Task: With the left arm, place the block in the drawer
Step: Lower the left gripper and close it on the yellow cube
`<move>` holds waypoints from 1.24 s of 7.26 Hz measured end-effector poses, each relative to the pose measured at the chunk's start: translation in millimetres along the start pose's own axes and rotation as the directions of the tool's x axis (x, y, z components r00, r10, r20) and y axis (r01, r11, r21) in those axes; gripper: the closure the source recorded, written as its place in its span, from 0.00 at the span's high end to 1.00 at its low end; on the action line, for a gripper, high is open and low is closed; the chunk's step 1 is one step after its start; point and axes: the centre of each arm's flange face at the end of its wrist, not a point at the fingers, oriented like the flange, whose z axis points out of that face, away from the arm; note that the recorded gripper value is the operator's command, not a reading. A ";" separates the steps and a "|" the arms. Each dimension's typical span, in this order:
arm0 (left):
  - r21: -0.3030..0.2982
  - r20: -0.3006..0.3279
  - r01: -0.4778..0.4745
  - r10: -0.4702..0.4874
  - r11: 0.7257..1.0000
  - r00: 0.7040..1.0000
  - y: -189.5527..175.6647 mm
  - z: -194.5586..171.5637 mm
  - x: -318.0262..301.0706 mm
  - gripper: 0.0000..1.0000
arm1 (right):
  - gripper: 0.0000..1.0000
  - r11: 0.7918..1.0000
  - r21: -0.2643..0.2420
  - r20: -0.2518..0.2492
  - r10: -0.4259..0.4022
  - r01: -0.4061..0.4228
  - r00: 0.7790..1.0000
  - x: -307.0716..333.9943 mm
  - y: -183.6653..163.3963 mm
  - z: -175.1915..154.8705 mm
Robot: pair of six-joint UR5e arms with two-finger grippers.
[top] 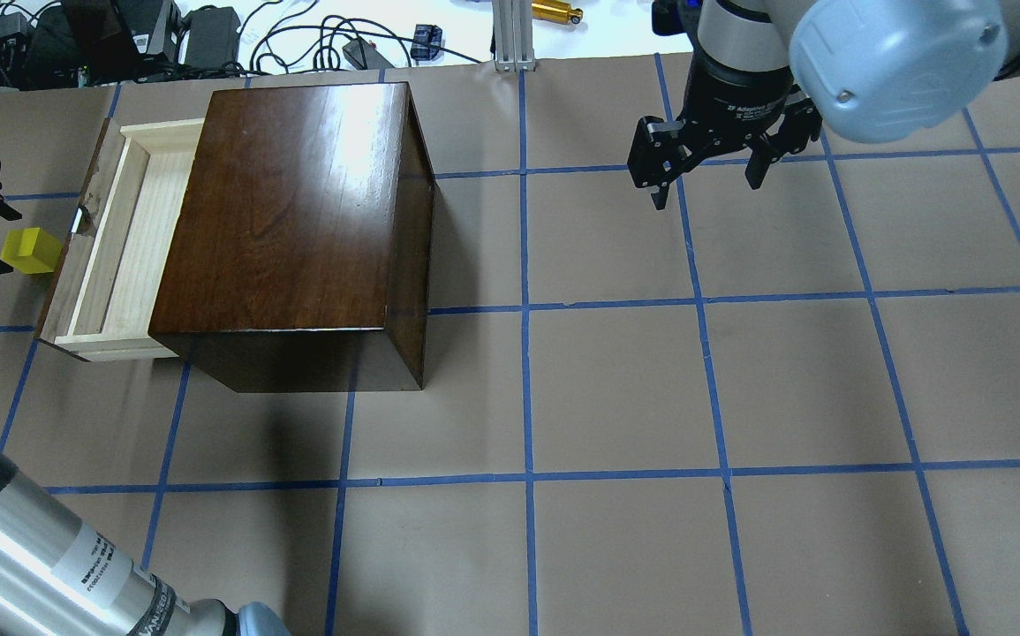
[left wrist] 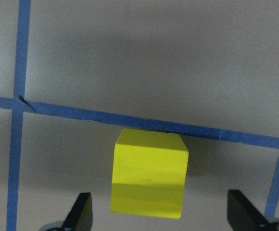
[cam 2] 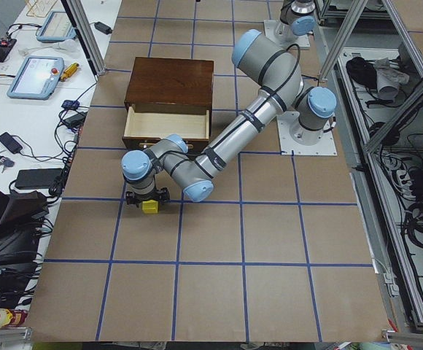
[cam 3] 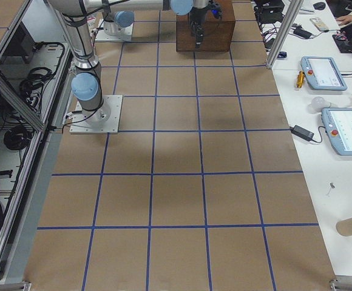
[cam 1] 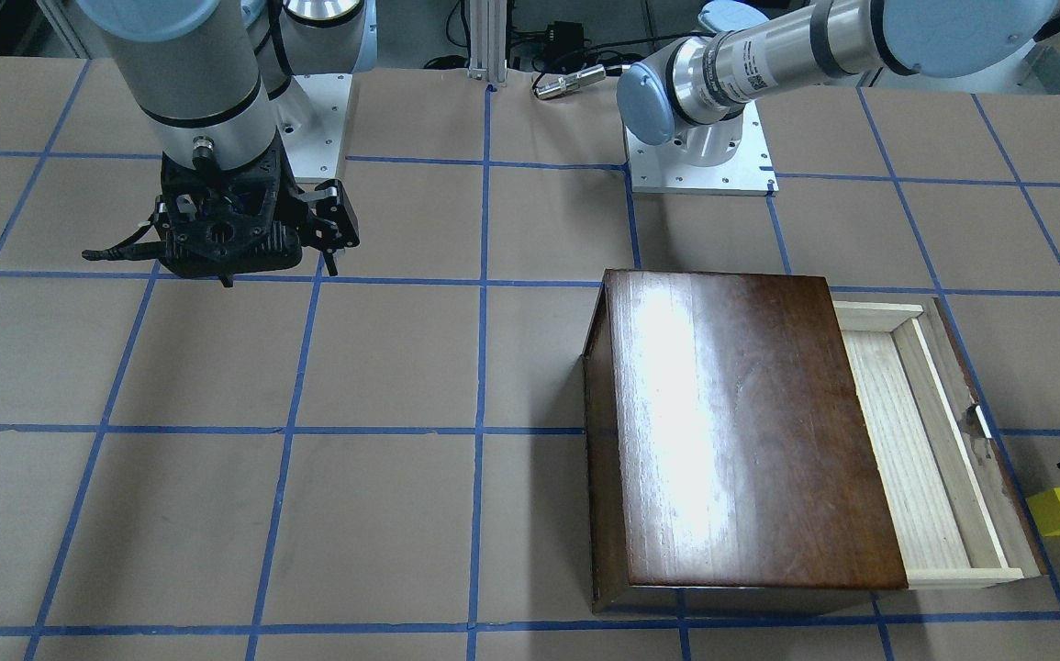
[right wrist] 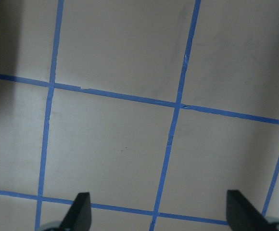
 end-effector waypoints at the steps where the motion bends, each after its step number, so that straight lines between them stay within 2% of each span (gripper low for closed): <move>1: 0.008 -0.003 -0.002 0.002 1.000 1.000 -0.1 6.0 -0.4 1.00 | 1.00 1.000 0.000 0.000 0.000 0.000 1.000 0.0 0.0 0.0; 5: 0.019 -0.014 -0.016 0.016 1.000 1.000 0.1 24.1 0.0 1.00 | 1.00 1.000 0.000 0.000 0.000 0.000 1.000 0.0 0.0 0.0; 6: 0.022 -0.013 -0.016 0.017 1.000 1.000 -0.4 25.3 0.1 0.96 | 1.00 1.000 0.000 0.000 0.000 0.000 1.000 0.0 0.0 0.0; 7: 0.028 -0.011 -0.016 0.017 0.999 1.000 -1.0 26.1 0.0 0.71 | 1.00 1.000 0.000 0.000 0.000 0.000 1.000 0.0 0.0 0.0; 8: 0.031 -0.010 -0.016 0.017 0.999 1.000 -1.3 26.5 0.0 0.54 | 1.00 1.000 0.000 0.000 0.000 0.000 1.000 0.0 0.0 0.0; 9: 0.033 -0.009 -0.017 0.017 0.999 1.000 -1.5 26.4 0.0 0.31 | 1.00 1.000 0.000 0.000 0.000 0.000 1.000 0.0 0.0 0.0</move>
